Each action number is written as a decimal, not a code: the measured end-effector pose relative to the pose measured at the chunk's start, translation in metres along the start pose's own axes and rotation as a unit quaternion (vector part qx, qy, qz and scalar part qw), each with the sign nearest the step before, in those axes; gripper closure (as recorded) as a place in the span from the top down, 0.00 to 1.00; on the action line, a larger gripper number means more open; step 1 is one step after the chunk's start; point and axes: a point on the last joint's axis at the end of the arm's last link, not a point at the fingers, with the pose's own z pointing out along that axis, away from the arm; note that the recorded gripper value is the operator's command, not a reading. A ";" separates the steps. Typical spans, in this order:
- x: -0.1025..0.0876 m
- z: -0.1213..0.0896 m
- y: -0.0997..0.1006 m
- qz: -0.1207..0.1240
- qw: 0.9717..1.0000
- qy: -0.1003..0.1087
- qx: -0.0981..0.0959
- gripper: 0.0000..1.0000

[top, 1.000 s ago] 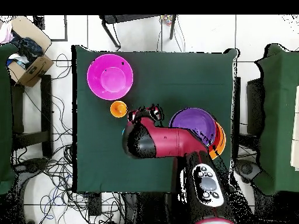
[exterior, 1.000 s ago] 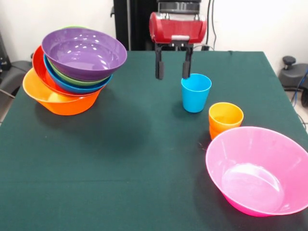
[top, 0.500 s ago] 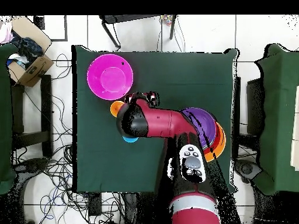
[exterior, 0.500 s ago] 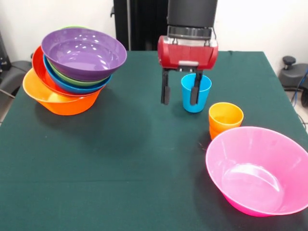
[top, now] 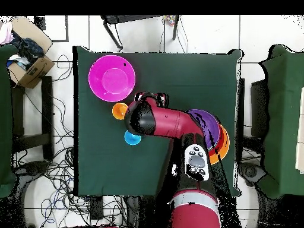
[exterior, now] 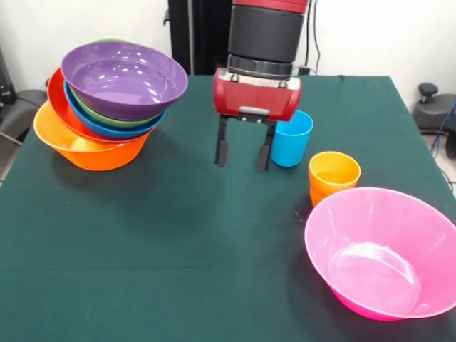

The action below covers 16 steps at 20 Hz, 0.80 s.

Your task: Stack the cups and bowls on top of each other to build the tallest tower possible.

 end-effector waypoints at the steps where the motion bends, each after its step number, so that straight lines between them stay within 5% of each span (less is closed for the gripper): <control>1: 0.001 0.002 -0.003 0.005 1.000 0.002 0.003 1.00; 9: 0.004 0.006 -0.006 0.015 1.000 0.005 0.006 1.00; 16: -0.014 0.006 -0.001 0.035 0.999 0.008 0.018 1.00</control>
